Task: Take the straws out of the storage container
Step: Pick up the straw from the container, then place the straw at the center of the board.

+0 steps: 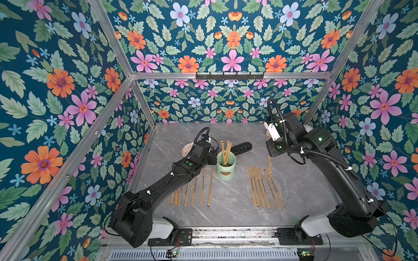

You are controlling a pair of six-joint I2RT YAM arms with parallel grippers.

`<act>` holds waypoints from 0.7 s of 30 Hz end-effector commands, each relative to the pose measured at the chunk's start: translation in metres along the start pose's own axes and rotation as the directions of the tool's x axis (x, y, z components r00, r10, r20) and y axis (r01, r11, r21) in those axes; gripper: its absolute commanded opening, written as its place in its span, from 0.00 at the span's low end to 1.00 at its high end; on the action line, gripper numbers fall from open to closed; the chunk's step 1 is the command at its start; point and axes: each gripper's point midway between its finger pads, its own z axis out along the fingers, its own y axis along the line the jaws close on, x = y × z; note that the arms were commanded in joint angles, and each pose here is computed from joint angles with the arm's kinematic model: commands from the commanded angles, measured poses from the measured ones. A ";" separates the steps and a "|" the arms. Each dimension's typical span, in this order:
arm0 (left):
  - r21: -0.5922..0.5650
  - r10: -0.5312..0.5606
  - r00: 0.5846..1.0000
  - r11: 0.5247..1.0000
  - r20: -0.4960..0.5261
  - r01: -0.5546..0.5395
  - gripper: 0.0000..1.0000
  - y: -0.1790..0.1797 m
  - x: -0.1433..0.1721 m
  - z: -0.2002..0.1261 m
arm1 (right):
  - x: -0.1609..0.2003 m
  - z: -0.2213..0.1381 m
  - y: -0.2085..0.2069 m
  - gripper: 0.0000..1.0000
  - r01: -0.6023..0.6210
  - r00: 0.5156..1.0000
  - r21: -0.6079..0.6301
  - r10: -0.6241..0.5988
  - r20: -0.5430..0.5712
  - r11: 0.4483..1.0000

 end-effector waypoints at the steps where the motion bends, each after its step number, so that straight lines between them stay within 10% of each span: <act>1: 0.015 0.003 1.000 1.000 0.029 -0.004 0.45 -0.004 -0.009 0.000 | 0.051 0.020 -0.025 0.04 -0.053 0.974 0.065 0.066 -0.217 0.996; 21: -0.001 0.008 1.000 1.000 0.020 -0.008 0.44 0.001 -0.001 -0.002 | 0.157 0.161 -0.054 0.04 -0.132 0.679 0.180 0.222 -0.700 0.975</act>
